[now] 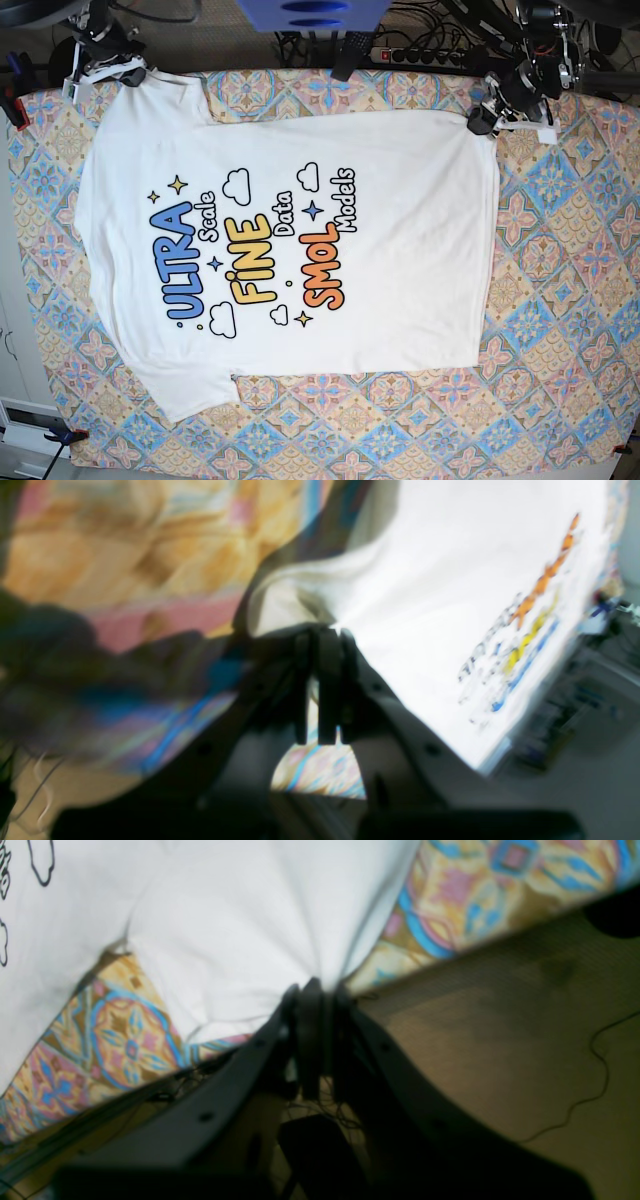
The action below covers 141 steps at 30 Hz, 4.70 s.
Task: Fold the T-shirt properly
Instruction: 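Grasp the shoulder edge with both grippers and drag the shirt toward the arms, then lift the shoulder edge with both grippers and fold it over the shirt, then lay the folded edge down and open both grippers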
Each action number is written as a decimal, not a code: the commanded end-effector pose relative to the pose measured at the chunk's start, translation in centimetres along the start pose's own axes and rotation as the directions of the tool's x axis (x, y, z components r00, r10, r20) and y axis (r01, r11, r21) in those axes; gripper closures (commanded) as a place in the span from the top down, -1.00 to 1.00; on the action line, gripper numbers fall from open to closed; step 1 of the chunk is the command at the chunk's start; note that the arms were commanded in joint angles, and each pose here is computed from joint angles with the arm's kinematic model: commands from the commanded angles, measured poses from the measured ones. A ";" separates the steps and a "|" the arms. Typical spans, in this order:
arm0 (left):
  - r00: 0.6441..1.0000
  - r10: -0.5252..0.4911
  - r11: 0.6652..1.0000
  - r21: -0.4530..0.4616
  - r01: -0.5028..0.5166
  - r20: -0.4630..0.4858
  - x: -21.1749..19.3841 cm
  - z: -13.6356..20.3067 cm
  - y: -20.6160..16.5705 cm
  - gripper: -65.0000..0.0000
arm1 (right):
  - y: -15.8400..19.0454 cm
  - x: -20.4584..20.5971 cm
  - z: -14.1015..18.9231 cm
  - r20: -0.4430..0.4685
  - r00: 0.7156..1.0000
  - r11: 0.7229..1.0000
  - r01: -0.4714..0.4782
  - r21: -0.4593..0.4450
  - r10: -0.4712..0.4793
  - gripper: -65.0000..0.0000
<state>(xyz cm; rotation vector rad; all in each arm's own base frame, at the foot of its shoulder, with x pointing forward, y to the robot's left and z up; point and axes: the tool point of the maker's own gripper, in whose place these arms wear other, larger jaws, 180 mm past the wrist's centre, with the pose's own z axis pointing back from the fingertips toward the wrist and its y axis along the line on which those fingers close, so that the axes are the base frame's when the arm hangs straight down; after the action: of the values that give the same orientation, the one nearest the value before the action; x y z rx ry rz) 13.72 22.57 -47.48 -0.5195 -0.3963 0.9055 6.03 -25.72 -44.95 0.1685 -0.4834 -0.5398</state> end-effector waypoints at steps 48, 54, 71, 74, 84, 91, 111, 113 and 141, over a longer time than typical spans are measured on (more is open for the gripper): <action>0.974 -0.127 0.965 -0.202 0.165 0.185 8.6 -0.1 -11.2 -1.00 | 11.2 14.7 1.6 0.349 0.892 0.895 -0.381 0.232 0.288 -1.00; 0.982 -0.074 0.972 -0.208 0.110 0.171 9.7 -1.8 -11.3 -1.00 | 12.5 16.3 -0.6 0.340 0.868 0.879 -0.439 0.186 0.361 -0.99; 0.991 -0.037 0.972 -0.226 0.066 0.131 9.1 -1.4 -10.3 0.45 | 14.0 15.0 -2.4 0.285 0.839 0.838 -0.520 0.167 0.464 -0.11; 0.994 -0.026 0.968 -0.245 0.052 0.108 7.8 0.2 -9.5 0.36 | 12.6 13.9 -1.6 0.265 0.839 0.842 -0.521 0.143 0.474 -0.12; 0.998 0.019 0.985 -0.172 -0.009 0.057 5.4 0.4 -5.4 0.23 | 8.6 11.8 0.2 0.223 0.889 0.892 -0.433 0.130 0.399 -0.12; 0.992 0.119 0.981 -0.157 -0.113 0.028 6.6 -2.6 -4.5 0.23 | 8.1 11.5 0.3 0.215 0.897 0.899 -0.419 0.130 0.387 -0.12; 0.997 0.071 0.986 -0.152 -0.071 -0.007 5.7 -4.6 -6.6 -1.00 | 1.5 8.1 -2.0 0.073 0.971 0.970 -0.231 0.071 0.226 0.05; 0.998 0.070 0.986 -0.152 -0.070 -0.006 5.8 -4.6 -6.6 -1.00 | 1.0 7.4 -2.4 0.051 0.977 0.975 -0.211 0.072 0.208 0.07; 0.997 0.071 0.989 -0.131 -0.072 -0.012 5.4 -4.4 -5.6 -1.00 | 0.8 8.3 -6.9 0.032 0.999 0.992 -0.036 0.117 0.032 0.52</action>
<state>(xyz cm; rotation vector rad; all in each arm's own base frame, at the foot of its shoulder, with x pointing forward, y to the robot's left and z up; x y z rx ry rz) 22.15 22.32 -47.83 -0.6676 -0.4109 0.9629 16.64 -28.25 -47.16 0.3052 -0.5752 -0.4742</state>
